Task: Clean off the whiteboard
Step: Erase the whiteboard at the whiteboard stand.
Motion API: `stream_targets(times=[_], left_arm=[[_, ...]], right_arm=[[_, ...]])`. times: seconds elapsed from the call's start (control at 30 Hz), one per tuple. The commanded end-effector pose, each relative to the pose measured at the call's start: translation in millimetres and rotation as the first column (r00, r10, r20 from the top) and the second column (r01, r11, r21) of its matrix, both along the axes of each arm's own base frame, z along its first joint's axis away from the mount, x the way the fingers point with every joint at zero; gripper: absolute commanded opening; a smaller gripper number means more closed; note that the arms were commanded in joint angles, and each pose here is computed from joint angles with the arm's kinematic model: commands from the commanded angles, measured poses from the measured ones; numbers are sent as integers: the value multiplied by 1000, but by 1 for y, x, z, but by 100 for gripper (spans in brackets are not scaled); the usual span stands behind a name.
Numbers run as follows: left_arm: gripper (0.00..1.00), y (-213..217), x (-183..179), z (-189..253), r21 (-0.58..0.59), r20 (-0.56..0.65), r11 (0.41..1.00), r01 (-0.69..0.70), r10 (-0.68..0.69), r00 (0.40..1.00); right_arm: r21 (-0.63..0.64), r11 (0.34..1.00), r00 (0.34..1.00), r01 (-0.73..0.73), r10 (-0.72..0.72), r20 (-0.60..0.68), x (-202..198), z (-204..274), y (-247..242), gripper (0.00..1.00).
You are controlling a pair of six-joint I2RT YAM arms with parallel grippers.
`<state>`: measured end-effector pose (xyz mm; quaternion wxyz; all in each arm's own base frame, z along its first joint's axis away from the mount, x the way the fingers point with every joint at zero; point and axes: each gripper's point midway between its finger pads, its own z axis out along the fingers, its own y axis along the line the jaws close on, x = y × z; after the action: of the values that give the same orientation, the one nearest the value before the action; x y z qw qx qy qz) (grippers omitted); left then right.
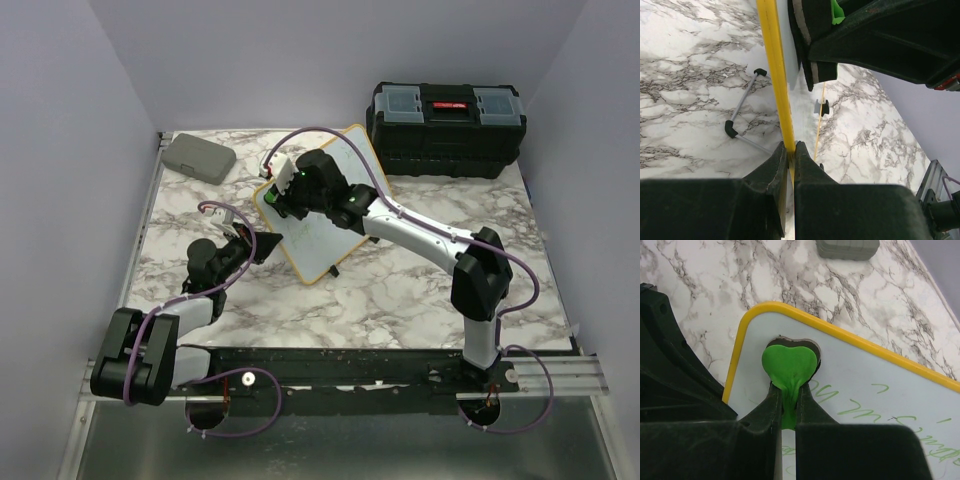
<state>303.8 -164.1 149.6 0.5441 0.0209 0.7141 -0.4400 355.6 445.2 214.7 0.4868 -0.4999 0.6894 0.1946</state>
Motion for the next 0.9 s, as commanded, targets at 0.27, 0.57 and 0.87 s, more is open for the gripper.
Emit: stream_targets(times=[0.27,0.57,0.87], left_arm=[[0,-6,-5,0,57,49,997,51,-54,997],[0,-7,-5,2,56,53,997,56,-59,997],[0,-8,-4,2,56,52,997,61,-64,997]], right_arm=[[12,965,965,262,-262,15,40,-13,-24,1],[-84,984,981,-155,143,-134,-24,-47,-3,1],[-27,989,984,-148,145,-100,-24,-32,1,1]])
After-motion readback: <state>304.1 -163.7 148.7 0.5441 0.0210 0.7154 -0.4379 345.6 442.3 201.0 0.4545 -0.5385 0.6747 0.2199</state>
